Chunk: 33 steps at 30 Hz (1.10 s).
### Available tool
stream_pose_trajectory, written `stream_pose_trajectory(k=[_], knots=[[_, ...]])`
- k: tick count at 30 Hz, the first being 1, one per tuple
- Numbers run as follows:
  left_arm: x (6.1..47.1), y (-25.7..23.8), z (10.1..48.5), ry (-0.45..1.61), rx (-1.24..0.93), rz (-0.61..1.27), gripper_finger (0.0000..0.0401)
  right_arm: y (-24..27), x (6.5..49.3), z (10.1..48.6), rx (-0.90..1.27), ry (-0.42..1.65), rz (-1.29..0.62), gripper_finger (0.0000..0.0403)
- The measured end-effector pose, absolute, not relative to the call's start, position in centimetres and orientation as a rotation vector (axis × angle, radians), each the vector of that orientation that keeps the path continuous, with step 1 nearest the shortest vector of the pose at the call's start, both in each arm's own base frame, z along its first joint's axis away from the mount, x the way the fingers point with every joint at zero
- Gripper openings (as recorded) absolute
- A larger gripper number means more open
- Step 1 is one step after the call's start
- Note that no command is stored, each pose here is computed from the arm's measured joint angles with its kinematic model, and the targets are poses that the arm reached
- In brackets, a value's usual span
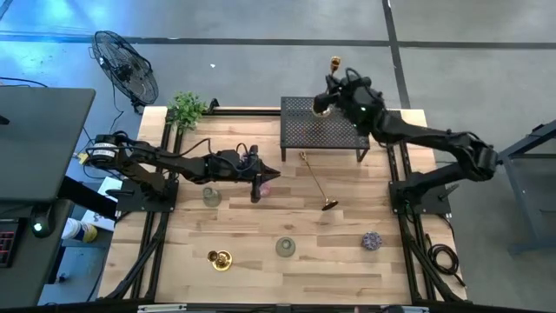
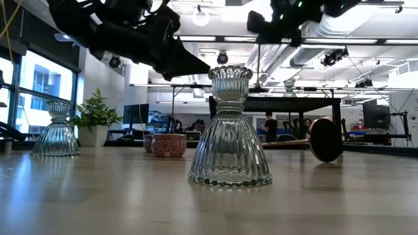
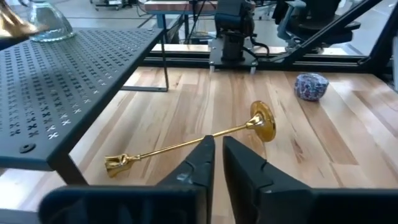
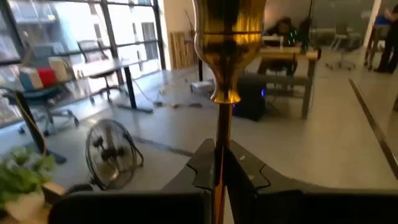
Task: Pick & Place candle stick holders
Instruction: Put the top gold candle holder on the shelf
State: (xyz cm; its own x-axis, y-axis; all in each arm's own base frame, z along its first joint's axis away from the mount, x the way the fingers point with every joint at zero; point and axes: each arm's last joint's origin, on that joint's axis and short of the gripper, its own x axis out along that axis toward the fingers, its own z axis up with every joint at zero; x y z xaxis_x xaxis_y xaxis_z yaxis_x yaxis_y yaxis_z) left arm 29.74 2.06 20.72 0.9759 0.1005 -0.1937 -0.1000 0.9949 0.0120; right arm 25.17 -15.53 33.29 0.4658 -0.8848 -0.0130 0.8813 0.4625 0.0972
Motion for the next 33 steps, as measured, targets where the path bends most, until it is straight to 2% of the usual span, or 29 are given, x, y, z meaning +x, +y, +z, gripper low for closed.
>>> stream_pose_trajectory(k=[6,15,33], knots=[[28.9,2.8,20.2,0.123,-0.004,0.112,0.0003,-18.3,24.8,32.0,0.132,-0.032,-1.130,0.0009],[27.8,4.8,19.4,0.079,-0.096,0.104,0.0001,-20.5,24.6,30.7,0.122,-0.002,-1.166,0.0009],[27.8,4.7,19.4,0.084,-0.095,0.102,0.0001,-21.1,24.3,30.6,0.081,0.019,-1.174,0.0009]])
